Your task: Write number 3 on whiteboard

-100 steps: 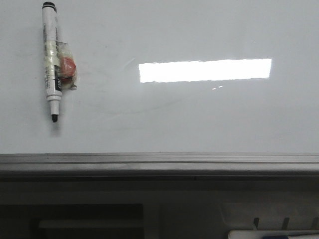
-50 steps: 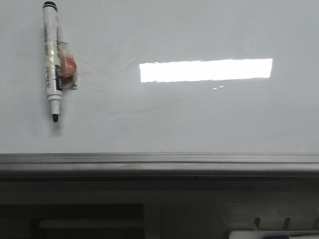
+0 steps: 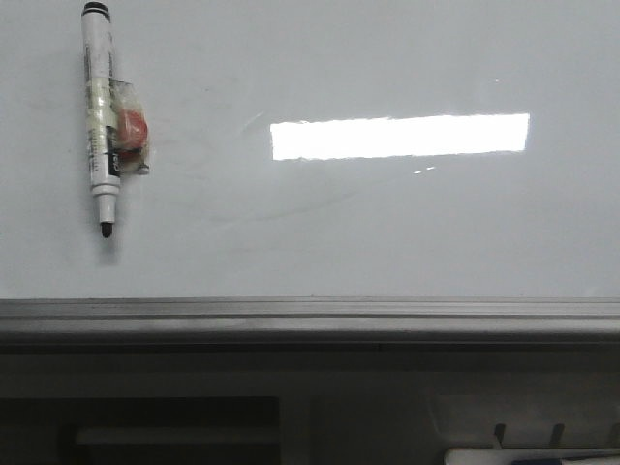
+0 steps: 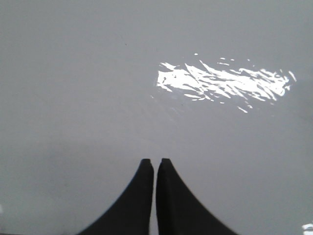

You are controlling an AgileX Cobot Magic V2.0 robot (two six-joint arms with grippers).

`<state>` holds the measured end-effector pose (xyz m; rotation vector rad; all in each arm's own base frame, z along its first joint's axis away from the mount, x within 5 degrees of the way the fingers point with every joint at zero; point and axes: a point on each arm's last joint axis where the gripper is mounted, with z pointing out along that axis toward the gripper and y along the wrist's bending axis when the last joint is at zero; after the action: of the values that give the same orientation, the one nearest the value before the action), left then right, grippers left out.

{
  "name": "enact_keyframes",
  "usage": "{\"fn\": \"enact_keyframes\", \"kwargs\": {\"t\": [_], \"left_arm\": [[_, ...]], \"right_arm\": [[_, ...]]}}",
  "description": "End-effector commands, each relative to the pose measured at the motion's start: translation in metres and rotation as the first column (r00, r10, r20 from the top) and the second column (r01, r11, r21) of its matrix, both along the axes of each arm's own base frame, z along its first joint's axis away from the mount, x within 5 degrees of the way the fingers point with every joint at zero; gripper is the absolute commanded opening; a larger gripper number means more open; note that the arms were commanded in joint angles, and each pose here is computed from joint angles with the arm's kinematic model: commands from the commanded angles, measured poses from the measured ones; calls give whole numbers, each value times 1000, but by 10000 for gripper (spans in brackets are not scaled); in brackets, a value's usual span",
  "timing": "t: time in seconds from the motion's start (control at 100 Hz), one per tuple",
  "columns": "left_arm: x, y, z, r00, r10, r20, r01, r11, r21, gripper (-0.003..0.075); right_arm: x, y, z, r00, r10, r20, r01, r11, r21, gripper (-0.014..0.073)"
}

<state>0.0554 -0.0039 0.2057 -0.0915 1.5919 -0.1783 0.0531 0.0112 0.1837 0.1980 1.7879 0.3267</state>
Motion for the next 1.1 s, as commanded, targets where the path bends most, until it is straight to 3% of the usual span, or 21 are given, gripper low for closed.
{"fn": "enact_keyframes", "kwargs": {"t": [0.0, 0.11, 0.28, 0.51, 0.74, 0.86, 1.09], "left_arm": [[-3, 1, 25, 994, 9, 108, -1, 997, -77, -21], [-4, -1, 42, 998, -10, 62, 12, 999, -40, -21], [1, 0, 66, 1000, 0, -17, 2, 996, 91, -21], [11, 0, 79, 998, 3, -59, 4, 994, 109, -21], [14, 0, 79, 998, -3, -68, 10, 994, 105, -15], [14, -1, 86, 1000, -12, 0, 12, 997, 73, 64], [14, 0, 94, 996, -3, 92, -2, 998, 55, 102]], "right_arm": [[2, -2, -2, 997, -38, 59, 36, 999, 39, -61], [2, -6, 5, 988, -72, 133, 67, 997, 44, -61], [1, -3, 12, 992, -47, 118, 44, 999, 30, -61], [-2, -1, 37, 987, 22, 158, 6, 984, -176, -61], [7, 4, 65, 995, 93, -19, -95, 976, -197, -61], [16, 7, 71, 983, 126, -134, -150, 971, -185, -61], [24, 6, 68, 972, 128, -199, -164, 971, -173, -61]]}}
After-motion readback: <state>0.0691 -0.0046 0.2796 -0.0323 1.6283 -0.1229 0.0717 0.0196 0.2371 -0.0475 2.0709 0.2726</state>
